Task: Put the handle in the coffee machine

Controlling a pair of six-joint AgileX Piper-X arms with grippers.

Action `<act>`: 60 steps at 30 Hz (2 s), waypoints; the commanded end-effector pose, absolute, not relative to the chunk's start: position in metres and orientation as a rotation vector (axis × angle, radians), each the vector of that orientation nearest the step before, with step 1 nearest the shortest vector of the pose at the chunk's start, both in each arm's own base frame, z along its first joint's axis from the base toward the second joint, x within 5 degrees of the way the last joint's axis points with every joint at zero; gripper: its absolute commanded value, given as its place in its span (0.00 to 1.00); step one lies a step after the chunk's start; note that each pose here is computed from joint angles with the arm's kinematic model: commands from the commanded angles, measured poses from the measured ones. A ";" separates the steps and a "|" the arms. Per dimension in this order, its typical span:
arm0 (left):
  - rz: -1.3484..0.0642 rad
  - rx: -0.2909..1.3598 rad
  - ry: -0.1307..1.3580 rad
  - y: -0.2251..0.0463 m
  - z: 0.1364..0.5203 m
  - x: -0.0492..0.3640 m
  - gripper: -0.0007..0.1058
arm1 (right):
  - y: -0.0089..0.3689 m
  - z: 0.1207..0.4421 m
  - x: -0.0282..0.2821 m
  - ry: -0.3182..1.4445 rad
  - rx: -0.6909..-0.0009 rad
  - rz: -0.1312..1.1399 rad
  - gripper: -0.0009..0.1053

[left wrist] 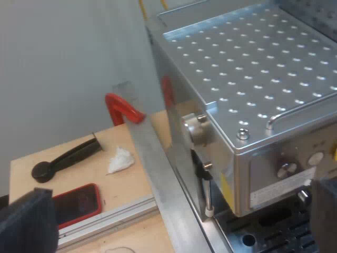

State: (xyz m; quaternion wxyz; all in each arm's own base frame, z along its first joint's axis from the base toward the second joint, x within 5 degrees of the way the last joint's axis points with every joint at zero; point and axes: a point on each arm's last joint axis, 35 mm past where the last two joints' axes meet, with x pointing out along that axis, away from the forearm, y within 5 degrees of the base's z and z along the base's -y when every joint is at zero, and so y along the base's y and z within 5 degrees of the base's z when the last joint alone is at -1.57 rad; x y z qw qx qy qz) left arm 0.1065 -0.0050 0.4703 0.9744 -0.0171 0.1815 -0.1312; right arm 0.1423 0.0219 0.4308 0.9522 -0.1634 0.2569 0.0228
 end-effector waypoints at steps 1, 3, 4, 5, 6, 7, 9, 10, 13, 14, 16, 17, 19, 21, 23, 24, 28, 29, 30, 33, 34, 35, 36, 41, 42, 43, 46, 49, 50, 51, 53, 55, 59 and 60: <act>-0.295 -0.041 0.319 -0.007 0.477 0.093 1.00 | 0.013 0.427 0.121 0.492 -0.344 0.023 0.67; -0.301 -0.038 0.303 -0.007 0.478 0.087 1.00 | 0.011 0.423 0.112 0.478 -0.351 0.022 0.67; -0.307 -0.034 0.280 -0.008 0.480 0.077 1.00 | 0.010 0.422 0.105 0.461 -0.348 0.020 0.67; -0.309 -0.034 0.277 -0.008 0.480 0.075 1.00 | 0.009 0.419 0.097 0.449 -0.346 0.018 0.67; -0.319 -0.033 0.267 -0.009 0.481 0.072 1.00 | 0.007 0.416 0.084 0.421 -0.341 0.014 0.67; -0.322 -0.032 0.259 -0.009 0.482 0.069 1.00 | 0.006 0.415 0.081 0.412 -0.340 0.013 0.67; -0.345 -0.027 0.226 -0.011 0.479 0.050 1.00 | 0.003 0.411 0.060 0.361 -0.331 0.006 0.67; -0.345 -0.027 0.224 -0.011 0.474 0.040 1.00 | 0.002 0.410 0.056 0.348 -0.329 0.004 0.67; -0.345 -0.030 0.237 -0.012 0.464 0.025 1.00 | 0.000 0.406 0.042 0.311 -0.322 -0.001 0.67; -0.345 -0.032 0.243 -0.013 0.458 0.018 1.00 | -0.001 0.405 0.038 0.297 -0.320 -0.003 0.67; -0.345 -0.033 0.249 -0.014 0.441 -0.002 1.00 | -0.006 0.399 0.010 0.210 -0.305 -0.014 0.67; -0.345 -0.032 0.244 -0.014 0.434 -0.010 1.00 | -0.007 0.397 0.002 0.182 -0.300 -0.018 0.67; -0.345 -0.029 0.230 -0.015 0.422 -0.021 1.00 | -0.009 0.393 -0.010 0.144 -0.293 -0.023 0.67; -0.345 -0.027 0.224 -0.016 0.411 -0.031 1.00 | -0.011 0.389 -0.020 0.119 -0.288 -0.027 0.67; -0.345 -0.024 0.219 -0.016 0.395 -0.045 1.00 | -0.012 0.383 -0.029 0.109 -0.286 -0.028 0.67; -0.346 -0.019 0.218 -0.017 0.391 -0.048 1.00 | -0.012 0.382 -0.028 0.117 -0.288 -0.027 0.67; -0.353 0.010 0.283 -0.017 0.371 -0.051 1.00 | -0.013 0.380 -0.032 0.152 -0.295 -0.043 0.67; -0.354 0.008 0.313 -0.017 0.368 -0.052 1.00 | -0.013 0.380 -0.032 0.155 -0.296 -0.042 0.67; -0.355 0.006 0.331 -0.017 0.366 -0.052 1.00 | -0.013 0.379 -0.032 0.157 -0.296 -0.042 0.67; -0.358 -0.003 0.398 -0.017 0.359 -0.055 1.00 | -0.013 0.378 -0.031 0.163 -0.296 -0.041 0.67; -0.358 -0.008 0.418 -0.017 0.357 -0.056 1.00 | -0.013 0.378 -0.030 0.165 -0.296 -0.041 0.67; -0.357 -0.012 0.439 -0.017 0.355 -0.057 1.00 | -0.013 0.377 -0.030 0.167 -0.296 -0.041 0.67; -0.357 -0.012 0.439 -0.017 0.355 -0.057 1.00 | -0.013 0.377 -0.030 0.169 -0.297 -0.041 0.67; -0.351 -0.026 0.473 -0.017 0.351 -0.058 1.00 | -0.012 0.371 -0.025 0.192 -0.301 -0.037 0.67; -0.350 -0.025 0.472 -0.017 0.351 -0.058 1.00 | -0.012 0.369 -0.024 0.198 -0.302 -0.037 0.67; -0.349 -0.024 0.467 -0.017 0.351 -0.056 1.00 | -0.011 0.367 -0.022 0.203 -0.303 -0.033 0.67; -0.346 -0.025 0.457 -0.016 0.350 -0.051 1.00 | -0.009 0.357 -0.012 0.231 -0.307 -0.011 0.67; -0.313 -0.046 0.453 -0.015 0.346 -0.042 1.00 | -0.006 0.347 -0.004 0.252 -0.306 0.037 0.67; -0.211 -0.116 0.447 -0.011 0.335 -0.022 1.00 | -0.005 0.342 0.001 0.257 -0.303 0.070 0.67; -0.204 -0.126 0.451 -0.011 0.332 -0.018 1.00 | -0.003 0.339 0.003 0.262 -0.301 0.094 0.67; -0.197 -0.136 0.443 -0.010 0.329 -0.013 1.00 | 0.000 0.331 0.010 0.272 -0.296 0.146 0.67; -0.196 -0.141 0.442 -0.010 0.326 -0.010 1.00 | 0.001 0.323 0.015 0.286 -0.294 0.168 0.67; -0.201 -0.139 0.429 -0.009 0.308 0.013 1.00 | 0.003 0.303 0.025 0.350 -0.297 0.193 0.67; -0.205 -0.140 0.432 -0.009 0.306 0.014 1.00 | 0.004 0.301 0.026 0.359 -0.294 0.196 0.67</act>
